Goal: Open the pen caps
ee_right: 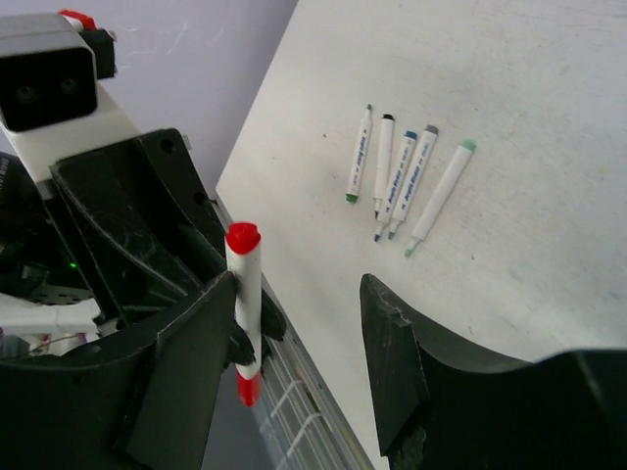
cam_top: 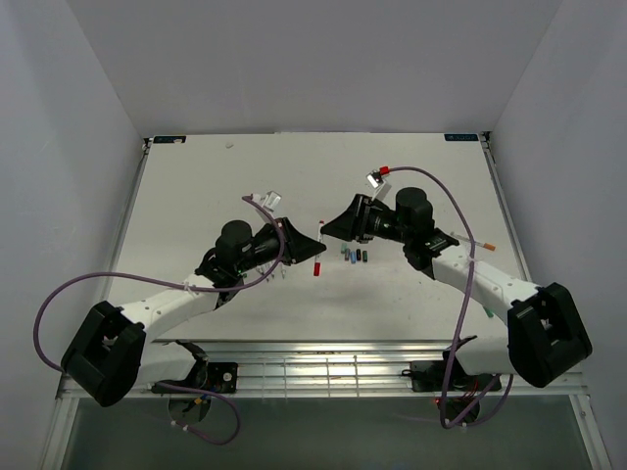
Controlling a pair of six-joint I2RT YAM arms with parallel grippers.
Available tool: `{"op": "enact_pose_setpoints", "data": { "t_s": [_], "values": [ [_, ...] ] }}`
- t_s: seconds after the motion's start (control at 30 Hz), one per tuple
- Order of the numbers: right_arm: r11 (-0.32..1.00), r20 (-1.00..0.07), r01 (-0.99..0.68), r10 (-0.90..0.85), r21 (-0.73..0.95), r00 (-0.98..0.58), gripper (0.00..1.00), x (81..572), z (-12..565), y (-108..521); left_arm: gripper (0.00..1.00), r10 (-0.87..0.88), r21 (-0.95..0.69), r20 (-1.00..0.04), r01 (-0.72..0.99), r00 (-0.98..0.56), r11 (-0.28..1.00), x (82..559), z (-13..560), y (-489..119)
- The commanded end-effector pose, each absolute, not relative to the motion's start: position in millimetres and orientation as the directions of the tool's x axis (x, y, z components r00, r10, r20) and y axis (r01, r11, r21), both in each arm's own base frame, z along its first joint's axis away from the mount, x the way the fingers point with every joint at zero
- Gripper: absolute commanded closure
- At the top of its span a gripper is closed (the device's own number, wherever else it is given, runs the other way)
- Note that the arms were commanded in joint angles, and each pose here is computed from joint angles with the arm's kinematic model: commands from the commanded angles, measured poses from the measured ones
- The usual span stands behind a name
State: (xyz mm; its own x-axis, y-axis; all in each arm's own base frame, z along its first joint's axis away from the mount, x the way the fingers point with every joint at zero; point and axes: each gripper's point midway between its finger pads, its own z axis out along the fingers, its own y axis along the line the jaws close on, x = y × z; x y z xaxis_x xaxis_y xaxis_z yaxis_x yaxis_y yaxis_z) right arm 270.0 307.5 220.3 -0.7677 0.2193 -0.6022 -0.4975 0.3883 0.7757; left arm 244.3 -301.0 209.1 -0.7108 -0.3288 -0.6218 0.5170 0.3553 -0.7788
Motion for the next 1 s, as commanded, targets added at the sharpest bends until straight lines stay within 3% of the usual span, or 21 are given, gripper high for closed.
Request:
{"op": "enact_pose_setpoints", "data": {
  "t_s": [0.0,0.27,0.4,0.5,0.97],
  "values": [
    [0.499,-0.644,-0.498,0.171,0.709,-0.745,0.41,263.4,189.3,286.6,1.0,-0.354,-0.766,-0.643,0.559,-0.679,0.317,245.4,239.0,-304.0],
    [0.56,-0.687,-0.501,0.179,0.66,-0.704,0.4,253.6,183.0,259.3,1.0,-0.354,-0.76,-0.649,0.567,-0.673,0.318,245.7,246.7,-303.6],
    [0.452,-0.7,-0.586,0.13,0.672,-0.702,0.43,237.6,197.1,270.9,1.0,-0.382,-0.771,-0.636,0.532,-0.671,0.349,252.3,245.4,-300.1],
    [0.292,-0.699,-0.654,0.079,0.698,-0.71,0.51,213.0,205.5,285.4,1.0,-0.417,-0.796,-0.604,0.491,-0.68,0.353,258.9,247.8,-299.8],
    [0.105,-0.706,-0.698,0.088,0.708,-0.702,0.5,195.8,223.7,314.5,1.0,-0.572,-0.877,-0.48,0.356,-0.665,0.322,267.8,252.6,-283.6]
  ]
}}
